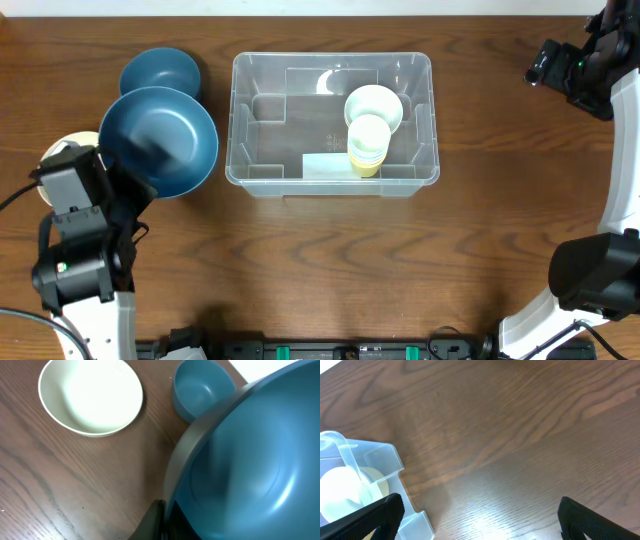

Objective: Pack container
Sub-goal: 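Lift the dark-blue bowl into the container and release it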

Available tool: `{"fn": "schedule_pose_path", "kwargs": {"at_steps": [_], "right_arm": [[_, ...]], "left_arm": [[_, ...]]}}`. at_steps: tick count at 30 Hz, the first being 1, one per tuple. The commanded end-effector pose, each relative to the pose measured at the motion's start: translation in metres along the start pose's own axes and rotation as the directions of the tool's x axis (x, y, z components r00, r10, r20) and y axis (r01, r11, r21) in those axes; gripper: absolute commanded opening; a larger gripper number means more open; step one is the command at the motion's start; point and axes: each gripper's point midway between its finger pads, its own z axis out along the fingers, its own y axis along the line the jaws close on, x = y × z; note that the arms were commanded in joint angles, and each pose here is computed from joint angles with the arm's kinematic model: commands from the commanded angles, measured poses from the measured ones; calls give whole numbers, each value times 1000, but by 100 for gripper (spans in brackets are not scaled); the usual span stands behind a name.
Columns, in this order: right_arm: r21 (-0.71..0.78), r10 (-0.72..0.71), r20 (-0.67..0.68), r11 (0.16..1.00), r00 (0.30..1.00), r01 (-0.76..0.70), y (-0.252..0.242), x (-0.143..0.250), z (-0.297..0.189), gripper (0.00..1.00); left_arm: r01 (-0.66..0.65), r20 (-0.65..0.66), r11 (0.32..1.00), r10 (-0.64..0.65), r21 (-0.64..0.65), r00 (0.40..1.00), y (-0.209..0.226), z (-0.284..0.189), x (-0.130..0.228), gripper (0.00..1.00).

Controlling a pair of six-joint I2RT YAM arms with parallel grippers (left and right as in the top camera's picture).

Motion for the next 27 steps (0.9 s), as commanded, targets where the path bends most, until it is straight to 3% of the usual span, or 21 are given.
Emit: {"fn": "schedule_pose_path", "kwargs": {"at_steps": [1, 7, 13, 22, 27], "right_arm": [[-9, 16, 30, 1000, 999, -16, 0, -4, -12, 99], [-9, 16, 30, 1000, 999, -16, 0, -4, -12, 99], [-9, 16, 30, 1000, 999, -16, 0, -4, -12, 99], [-9, 16, 30, 1000, 999, -16, 0, -4, -12, 99], [-9, 16, 30, 1000, 999, -16, 0, -4, -12, 99]], "left_arm": [[-22, -14, 993, 24, 113, 1000, -21, -7, -2, 6], [-129, -18, 904, 149, 407, 989, -83, -15, 1, 6], [-209, 1, 848, 239, 487, 971, -120, -4, 9, 6], [-329, -12, 714, 427, 618, 904, -195, 25, 65, 6], [-321, -89, 749, 449, 579, 889, -198, 61, 89, 6]]}}
